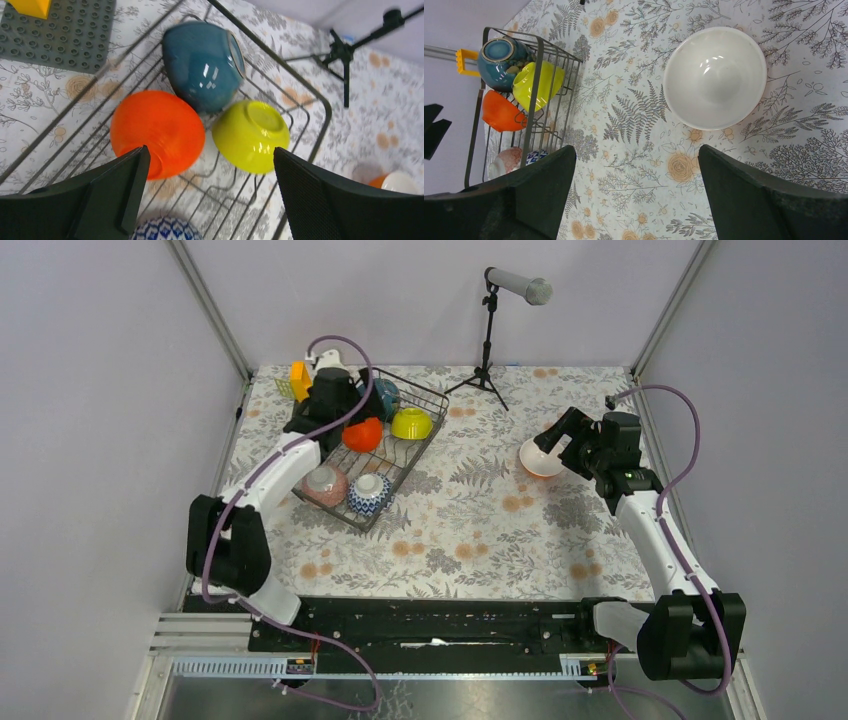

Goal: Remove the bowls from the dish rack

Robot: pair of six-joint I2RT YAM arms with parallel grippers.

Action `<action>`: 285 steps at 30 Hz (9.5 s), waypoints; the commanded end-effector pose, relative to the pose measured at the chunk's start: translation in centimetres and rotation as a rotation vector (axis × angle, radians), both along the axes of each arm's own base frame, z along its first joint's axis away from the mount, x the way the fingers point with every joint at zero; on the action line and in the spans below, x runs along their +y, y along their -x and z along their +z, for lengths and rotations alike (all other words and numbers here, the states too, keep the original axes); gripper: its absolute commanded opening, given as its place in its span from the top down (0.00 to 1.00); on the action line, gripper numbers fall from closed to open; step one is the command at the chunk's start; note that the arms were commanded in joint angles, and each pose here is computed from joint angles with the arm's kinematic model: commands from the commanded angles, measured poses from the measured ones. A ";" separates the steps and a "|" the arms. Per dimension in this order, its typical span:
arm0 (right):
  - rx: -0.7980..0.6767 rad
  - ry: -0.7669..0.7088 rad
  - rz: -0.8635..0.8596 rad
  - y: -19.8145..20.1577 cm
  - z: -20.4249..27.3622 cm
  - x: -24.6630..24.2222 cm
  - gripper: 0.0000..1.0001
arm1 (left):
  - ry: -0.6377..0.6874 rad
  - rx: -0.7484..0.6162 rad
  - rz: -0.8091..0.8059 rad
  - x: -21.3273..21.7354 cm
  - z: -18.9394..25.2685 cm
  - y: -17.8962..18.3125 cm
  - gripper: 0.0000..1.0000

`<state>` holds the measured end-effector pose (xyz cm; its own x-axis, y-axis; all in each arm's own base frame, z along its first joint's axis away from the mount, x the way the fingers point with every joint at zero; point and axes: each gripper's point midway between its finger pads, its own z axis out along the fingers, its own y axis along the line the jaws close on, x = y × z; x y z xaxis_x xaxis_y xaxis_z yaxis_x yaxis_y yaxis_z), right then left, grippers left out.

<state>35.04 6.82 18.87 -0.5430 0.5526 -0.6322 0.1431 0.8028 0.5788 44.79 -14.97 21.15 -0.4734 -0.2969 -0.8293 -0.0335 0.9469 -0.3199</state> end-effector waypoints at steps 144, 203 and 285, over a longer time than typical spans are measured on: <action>-0.041 0.204 -0.068 2.3 2.1 1.4 0.01 | -0.320 -0.329 -0.526 -21.2 3.4 9.8 0.58; 0.399 0.267 -0.035 9.0 -11.0 1.0 1.00 | 0.008 -0.160 -0.575 -19.3 -2.5 16.5 0.35; -0.443 0.599 1.131 -10.9 2.5 27.7 0.00 | 0.182 -0.101 0.255 4.6 -3.3 7.3 0.17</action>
